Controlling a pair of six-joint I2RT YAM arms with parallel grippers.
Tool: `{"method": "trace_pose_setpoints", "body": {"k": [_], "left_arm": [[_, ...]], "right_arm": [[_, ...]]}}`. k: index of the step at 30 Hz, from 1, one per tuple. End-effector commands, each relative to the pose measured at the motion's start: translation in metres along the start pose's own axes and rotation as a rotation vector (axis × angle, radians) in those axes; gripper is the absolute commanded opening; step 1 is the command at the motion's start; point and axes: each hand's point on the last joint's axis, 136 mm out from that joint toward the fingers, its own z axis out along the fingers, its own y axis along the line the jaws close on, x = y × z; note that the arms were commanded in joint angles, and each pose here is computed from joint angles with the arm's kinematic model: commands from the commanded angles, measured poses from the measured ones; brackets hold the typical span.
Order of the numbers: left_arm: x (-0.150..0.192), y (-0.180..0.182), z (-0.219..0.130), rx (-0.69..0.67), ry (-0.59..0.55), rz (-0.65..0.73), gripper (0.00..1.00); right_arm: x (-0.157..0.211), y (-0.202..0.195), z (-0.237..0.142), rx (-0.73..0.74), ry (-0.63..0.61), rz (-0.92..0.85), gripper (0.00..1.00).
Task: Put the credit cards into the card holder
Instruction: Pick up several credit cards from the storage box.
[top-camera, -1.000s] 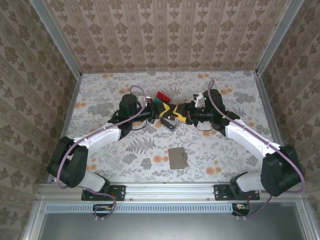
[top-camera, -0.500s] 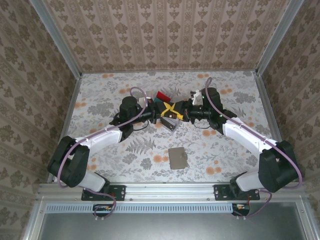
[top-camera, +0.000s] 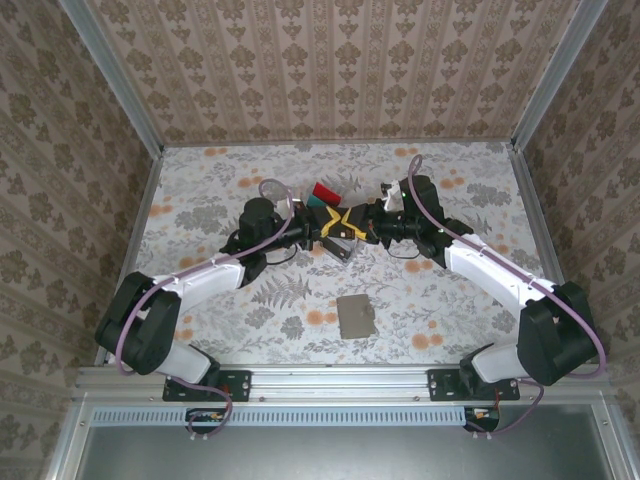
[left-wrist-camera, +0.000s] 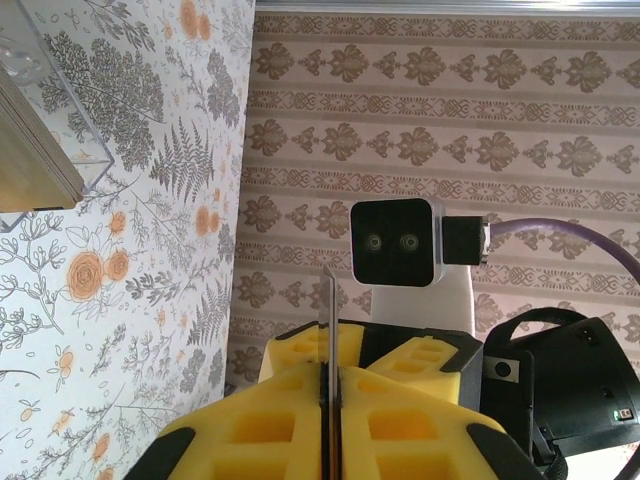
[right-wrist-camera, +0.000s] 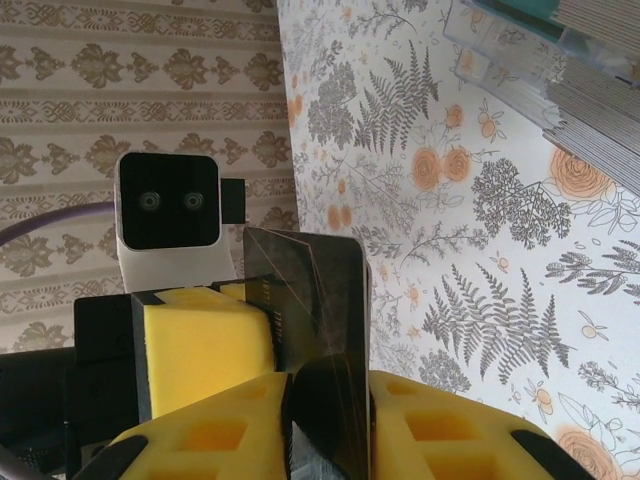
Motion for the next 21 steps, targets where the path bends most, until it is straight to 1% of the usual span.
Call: {"method": "trace_pose_setpoints", "body": {"k": [1, 10, 11, 12, 14, 21], "left_arm": [[0.0, -0.047, -0.01, 0.157, -0.015, 0.084, 0.11], [-0.005, -0.042, -0.014, 0.152, -0.03, 0.079, 0.12], [-0.005, -0.041, -0.015, 0.148, -0.033, 0.078, 0.12], [-0.006, -0.042, -0.015, 0.149, -0.034, 0.08, 0.12], [-0.007, -0.04, -0.016, 0.142, -0.04, 0.081, 0.12], [-0.01, -0.031, -0.022, 0.102, -0.066, 0.081, 0.11]], "right_arm": [[0.001, -0.029, -0.001, 0.11, -0.012, 0.042, 0.24], [0.0, -0.034, -0.002, 0.134, -0.024, 0.039, 0.21], [-0.001, -0.035, -0.002, 0.14, -0.027, 0.034, 0.18], [0.0, -0.027, -0.008, 0.126, -0.04, 0.018, 0.17], [-0.001, -0.028, -0.011, 0.143, -0.052, 0.01, 0.14], [-0.004, -0.03, -0.015, 0.169, -0.07, -0.006, 0.11]]}}
